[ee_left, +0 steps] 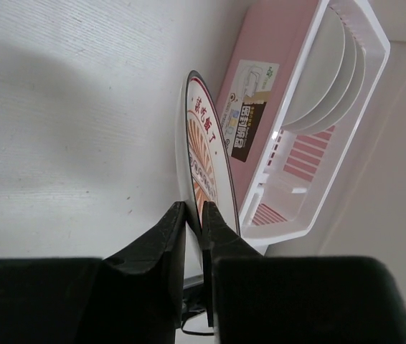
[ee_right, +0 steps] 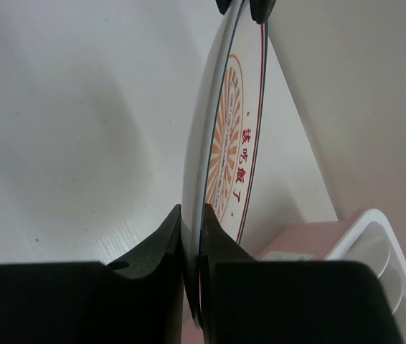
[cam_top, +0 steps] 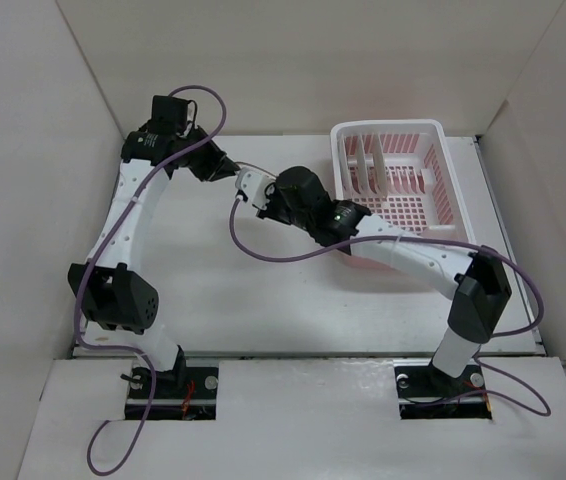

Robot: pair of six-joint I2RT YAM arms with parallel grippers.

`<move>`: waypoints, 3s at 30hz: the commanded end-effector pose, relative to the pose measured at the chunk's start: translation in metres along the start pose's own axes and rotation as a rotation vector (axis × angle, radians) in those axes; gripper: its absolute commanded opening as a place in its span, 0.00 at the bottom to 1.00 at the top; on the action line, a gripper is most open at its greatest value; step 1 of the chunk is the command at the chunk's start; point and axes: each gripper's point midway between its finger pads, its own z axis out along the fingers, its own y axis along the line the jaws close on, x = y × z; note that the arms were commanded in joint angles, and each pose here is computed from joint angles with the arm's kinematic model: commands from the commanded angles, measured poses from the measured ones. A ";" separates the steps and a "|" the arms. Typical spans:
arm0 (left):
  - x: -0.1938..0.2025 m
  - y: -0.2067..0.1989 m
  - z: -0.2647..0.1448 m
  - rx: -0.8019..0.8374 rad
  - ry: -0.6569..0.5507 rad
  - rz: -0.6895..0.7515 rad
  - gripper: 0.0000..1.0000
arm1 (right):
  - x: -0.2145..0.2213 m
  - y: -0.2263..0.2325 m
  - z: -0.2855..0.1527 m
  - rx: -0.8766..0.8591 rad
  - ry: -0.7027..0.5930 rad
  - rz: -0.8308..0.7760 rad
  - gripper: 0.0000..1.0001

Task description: Load the plates into the dish rack

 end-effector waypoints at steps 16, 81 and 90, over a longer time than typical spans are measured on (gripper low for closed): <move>-0.070 -0.027 -0.063 0.150 -0.468 0.182 1.00 | -0.056 -0.074 -0.061 0.173 -0.249 0.392 0.00; -0.037 0.112 0.037 -0.200 -0.281 0.208 1.00 | 0.280 -0.238 -0.054 0.348 0.098 0.974 0.07; -0.039 0.114 0.042 -0.206 -0.274 0.206 1.00 | 0.273 -0.242 -0.054 0.354 0.088 0.984 0.52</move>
